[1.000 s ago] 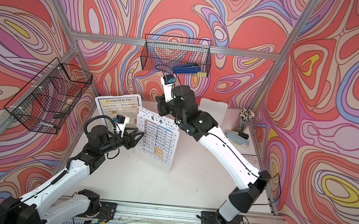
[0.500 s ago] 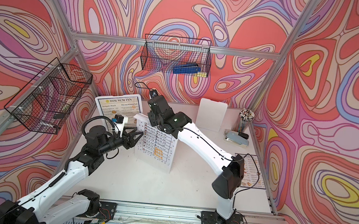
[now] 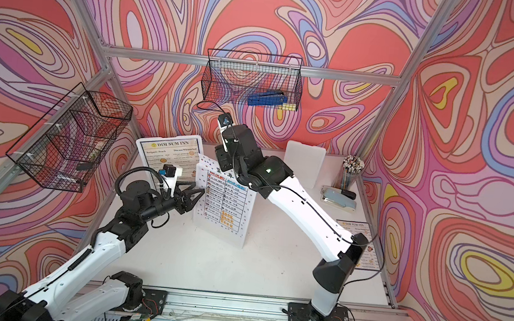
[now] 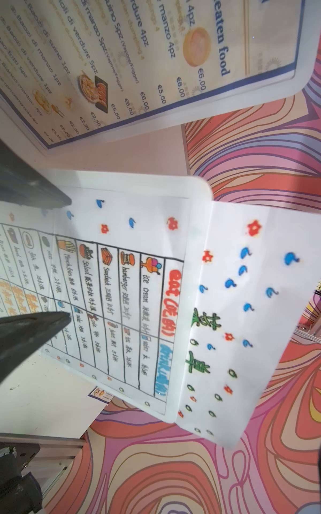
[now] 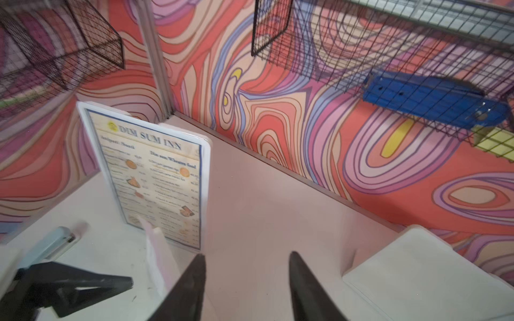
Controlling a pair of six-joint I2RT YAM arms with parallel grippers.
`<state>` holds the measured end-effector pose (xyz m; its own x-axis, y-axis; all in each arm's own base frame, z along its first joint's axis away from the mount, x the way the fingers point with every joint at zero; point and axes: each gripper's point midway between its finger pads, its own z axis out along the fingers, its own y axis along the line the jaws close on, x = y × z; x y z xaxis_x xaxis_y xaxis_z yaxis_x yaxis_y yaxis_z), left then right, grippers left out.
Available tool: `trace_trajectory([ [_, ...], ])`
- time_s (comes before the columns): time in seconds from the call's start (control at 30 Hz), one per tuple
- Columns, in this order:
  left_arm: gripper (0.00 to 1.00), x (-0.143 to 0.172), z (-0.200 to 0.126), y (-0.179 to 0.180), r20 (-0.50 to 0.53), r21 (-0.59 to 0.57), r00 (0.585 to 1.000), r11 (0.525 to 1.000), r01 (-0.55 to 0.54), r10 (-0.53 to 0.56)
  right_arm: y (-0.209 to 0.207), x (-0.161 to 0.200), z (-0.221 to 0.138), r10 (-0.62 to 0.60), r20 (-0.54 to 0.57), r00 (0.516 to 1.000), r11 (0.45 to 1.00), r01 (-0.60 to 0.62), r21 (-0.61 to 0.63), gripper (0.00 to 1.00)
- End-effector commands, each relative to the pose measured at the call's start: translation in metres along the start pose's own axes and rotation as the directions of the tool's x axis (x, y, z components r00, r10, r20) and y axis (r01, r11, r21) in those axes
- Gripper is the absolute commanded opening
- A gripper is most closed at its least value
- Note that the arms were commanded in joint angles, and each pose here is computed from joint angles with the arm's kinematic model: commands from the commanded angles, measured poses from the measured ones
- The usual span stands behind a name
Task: Insert the menus into the narrow rack
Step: Insert the menu into the narrow rack.
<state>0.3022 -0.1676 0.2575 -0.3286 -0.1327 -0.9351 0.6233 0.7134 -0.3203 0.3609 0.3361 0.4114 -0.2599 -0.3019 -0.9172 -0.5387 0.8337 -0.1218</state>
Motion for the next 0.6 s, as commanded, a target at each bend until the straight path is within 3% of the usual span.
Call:
trace_trajectory([
  [0.0, 0.61, 0.001, -0.002, -0.002, 0.002, 0.007, 1.000, 1.000, -0.009, 0.009, 0.035, -0.016, -0.047, -0.067, 0.086, 0.994, 0.961, 0.088, -0.262, 0.65],
  [0.03, 0.61, 0.001, -0.002, -0.002, 0.002, 0.008, 1.000, 1.000, -0.009, 0.009, 0.043, -0.018, -0.059, -0.082, 0.099, 0.992, 0.940, 0.110, -0.322, 0.93],
  [0.07, 0.61, 0.000, -0.002, -0.002, 0.002, 0.008, 1.000, 1.000, -0.009, 0.009, 0.047, -0.020, -0.069, -0.098, 0.104, 0.990, 0.924, 0.130, -0.360, 0.98],
  [0.17, 0.61, 0.001, -0.002, -0.002, 0.003, 0.008, 1.000, 1.000, -0.012, 0.012, 0.042, -0.017, -0.079, -0.137, 0.066, 0.988, 0.923, 0.151, -0.353, 0.94],
  [0.43, 0.62, -0.002, -0.005, -0.004, 0.014, 0.010, 1.000, 1.000, -0.017, 0.017, 0.037, 0.032, -0.059, -0.205, -0.100, 0.974, 0.924, 0.159, -0.347, 0.72],
  [0.57, 0.62, -0.001, -0.005, -0.004, 0.013, 0.014, 1.000, 1.000, -0.017, 0.017, 0.025, 0.038, -0.040, -0.186, -0.149, 0.971, 0.930, 0.125, -0.347, 0.71],
])
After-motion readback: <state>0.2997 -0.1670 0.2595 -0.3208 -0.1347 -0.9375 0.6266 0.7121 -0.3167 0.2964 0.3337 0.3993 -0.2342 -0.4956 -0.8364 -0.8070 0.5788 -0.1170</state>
